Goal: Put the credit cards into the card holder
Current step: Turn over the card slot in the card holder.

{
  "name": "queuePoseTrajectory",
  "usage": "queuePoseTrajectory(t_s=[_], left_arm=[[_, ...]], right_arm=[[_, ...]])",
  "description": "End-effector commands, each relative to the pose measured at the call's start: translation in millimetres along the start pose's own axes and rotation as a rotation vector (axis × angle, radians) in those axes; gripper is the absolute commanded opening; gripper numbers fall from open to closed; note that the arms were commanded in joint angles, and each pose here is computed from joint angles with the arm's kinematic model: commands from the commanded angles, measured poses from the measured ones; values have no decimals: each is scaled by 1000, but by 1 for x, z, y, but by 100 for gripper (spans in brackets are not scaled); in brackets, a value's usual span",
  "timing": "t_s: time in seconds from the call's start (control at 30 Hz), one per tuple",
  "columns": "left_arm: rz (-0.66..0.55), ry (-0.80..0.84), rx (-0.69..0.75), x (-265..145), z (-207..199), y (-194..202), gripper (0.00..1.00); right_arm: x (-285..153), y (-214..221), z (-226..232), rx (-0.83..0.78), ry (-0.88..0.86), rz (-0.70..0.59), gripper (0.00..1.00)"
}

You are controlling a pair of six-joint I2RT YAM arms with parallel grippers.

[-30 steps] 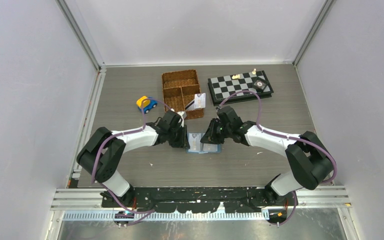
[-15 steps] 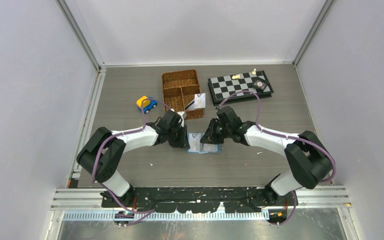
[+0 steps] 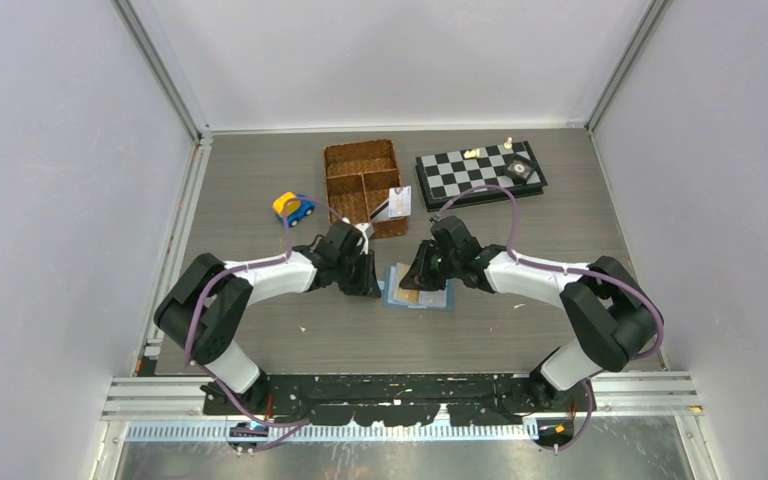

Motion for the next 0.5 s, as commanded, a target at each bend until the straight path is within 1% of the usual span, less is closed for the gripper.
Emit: queuePoseTrajectory(t_s=[0.0, 0.2, 0.33, 0.43, 0.47], left_arm=[[62, -29, -14, 7, 9, 17, 23], [63, -22, -20, 8, 10, 18, 23], [41, -6, -20, 3, 6, 14, 23], [8, 8, -12, -7, 0, 6, 24], [-4, 10, -9, -11, -2, 3, 26]], right_arm=[[-1, -2, -2, -6, 12, -31, 13], [-2, -1, -1, -10, 6, -35, 12], [-5, -3, -6, -31, 46, -51, 12], [-11, -6, -5, -61, 72, -75, 16], [-14, -8, -5, -72, 84, -85, 19]])
Point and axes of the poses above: each gripper's point midway between its finger pads, its own x axis out along the fingers, its own z axis along the line the jaws close on, y = z × x, the point moved 7 cm from there along -x, back along the fingers, and after that the axes turned 9 degrees about x, right-handed, at the moved point
